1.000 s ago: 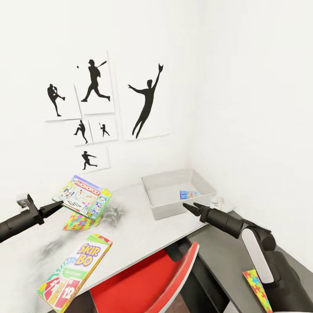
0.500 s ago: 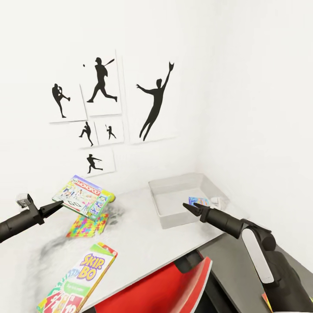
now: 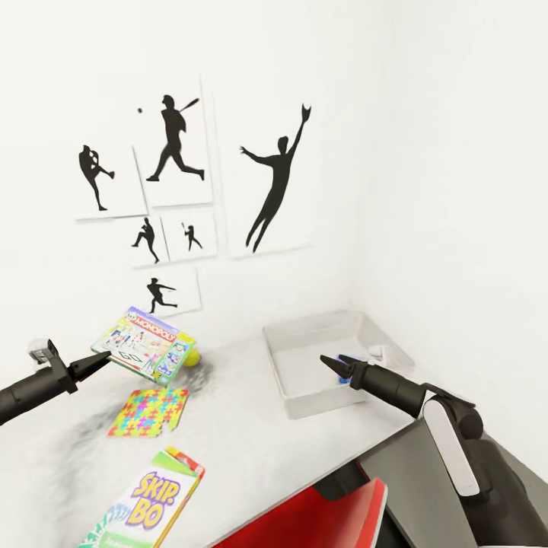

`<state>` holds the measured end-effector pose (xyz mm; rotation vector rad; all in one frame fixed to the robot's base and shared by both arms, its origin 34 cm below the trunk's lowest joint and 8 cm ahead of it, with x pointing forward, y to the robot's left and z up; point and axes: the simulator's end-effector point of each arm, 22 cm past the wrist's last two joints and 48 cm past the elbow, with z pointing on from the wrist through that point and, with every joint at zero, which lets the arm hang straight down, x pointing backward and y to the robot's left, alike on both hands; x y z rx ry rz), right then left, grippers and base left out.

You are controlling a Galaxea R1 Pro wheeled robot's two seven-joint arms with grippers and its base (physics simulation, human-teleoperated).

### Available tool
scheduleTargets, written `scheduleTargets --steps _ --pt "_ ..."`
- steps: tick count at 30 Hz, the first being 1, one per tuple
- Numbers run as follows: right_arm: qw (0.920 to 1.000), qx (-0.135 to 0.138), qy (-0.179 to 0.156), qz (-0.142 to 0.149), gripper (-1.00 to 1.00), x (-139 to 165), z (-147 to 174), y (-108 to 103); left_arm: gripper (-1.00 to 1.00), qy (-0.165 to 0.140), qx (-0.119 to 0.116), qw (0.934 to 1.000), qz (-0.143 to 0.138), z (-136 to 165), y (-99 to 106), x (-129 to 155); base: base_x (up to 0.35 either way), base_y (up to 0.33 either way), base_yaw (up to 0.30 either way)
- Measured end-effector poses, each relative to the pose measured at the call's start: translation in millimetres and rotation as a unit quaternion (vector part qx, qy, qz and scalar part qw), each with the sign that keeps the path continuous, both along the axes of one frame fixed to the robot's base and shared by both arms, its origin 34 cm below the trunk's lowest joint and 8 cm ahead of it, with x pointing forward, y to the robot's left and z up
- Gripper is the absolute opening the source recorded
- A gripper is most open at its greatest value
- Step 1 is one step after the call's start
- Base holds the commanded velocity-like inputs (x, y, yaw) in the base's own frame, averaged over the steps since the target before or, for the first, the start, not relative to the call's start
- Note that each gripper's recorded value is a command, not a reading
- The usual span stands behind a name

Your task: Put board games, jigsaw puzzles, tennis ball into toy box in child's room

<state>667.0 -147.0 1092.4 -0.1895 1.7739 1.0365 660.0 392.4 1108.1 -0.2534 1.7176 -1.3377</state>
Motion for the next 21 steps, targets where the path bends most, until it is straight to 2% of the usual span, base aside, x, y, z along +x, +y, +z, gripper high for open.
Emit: scheduleTargets --steps 6,21 --pt "1.0 0.0 0.0 0.0 1.0 0.0 -0.1 0.0 -1.0 0.0 -0.001 1.0 0.0 0.3 -0.1 0.0 0.096 -0.063 0.0" --pt "1.0 0.005 0.002 0.002 1.0 -0.4 0.7 0.5 -1.0 0.0 0.0 1.0 0.0 0.0 -0.1 0.1 0.006 -0.004 0.0"
